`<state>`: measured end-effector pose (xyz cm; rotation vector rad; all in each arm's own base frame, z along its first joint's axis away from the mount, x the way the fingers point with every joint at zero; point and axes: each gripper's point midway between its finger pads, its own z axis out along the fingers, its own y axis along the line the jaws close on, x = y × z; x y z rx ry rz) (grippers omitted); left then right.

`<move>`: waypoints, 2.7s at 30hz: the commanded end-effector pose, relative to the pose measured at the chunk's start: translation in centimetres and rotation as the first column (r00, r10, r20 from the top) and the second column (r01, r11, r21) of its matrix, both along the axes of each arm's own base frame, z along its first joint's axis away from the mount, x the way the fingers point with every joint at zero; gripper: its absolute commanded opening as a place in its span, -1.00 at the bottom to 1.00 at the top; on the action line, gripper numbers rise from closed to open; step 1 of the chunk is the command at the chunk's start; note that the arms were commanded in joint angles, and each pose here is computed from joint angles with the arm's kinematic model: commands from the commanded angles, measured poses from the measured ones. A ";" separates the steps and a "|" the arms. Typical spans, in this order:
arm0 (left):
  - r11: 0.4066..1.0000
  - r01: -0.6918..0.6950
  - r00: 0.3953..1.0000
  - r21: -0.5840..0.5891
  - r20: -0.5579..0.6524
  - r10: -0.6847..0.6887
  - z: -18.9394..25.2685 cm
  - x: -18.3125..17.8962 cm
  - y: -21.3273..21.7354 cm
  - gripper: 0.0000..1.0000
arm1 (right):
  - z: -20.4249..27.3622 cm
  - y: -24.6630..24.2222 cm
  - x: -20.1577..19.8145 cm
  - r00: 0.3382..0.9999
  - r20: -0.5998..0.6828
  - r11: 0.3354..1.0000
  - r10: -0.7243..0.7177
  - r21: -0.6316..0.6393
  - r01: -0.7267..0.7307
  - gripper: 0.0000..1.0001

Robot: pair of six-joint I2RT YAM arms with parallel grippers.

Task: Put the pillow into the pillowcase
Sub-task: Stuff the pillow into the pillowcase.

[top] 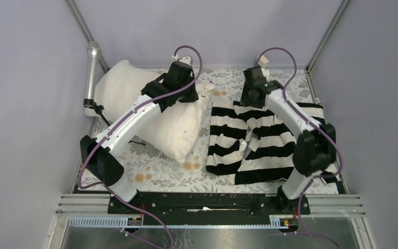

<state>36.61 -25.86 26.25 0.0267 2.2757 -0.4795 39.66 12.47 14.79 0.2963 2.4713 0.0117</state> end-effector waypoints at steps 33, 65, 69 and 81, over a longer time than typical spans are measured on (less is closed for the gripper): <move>0.979 -0.012 0.981 -0.205 0.188 0.052 8.9 1.0 1.5 -1.00 | -10.1 6.8 20.8 0.999 0.005 0.984 0.043 0.172 -0.043 -0.76; 0.891 0.302 0.944 -0.339 0.238 -0.229 8.8 0.7 -13.5 -1.00 | -10.8 0.9 -2.5 0.988 -0.153 0.990 0.003 0.137 0.018 0.06; 0.863 0.334 0.935 -0.378 0.249 -0.253 8.9 0.9 -15.9 -1.00 | -12.3 1.5 -2.8 0.983 -0.182 0.988 0.021 0.155 0.007 0.06; 0.846 0.390 0.911 -0.365 0.287 -0.296 5.8 2.1 -18.3 -1.00 | -8.1 -1.2 -4.8 0.992 -0.113 0.992 -0.057 0.102 0.069 -1.00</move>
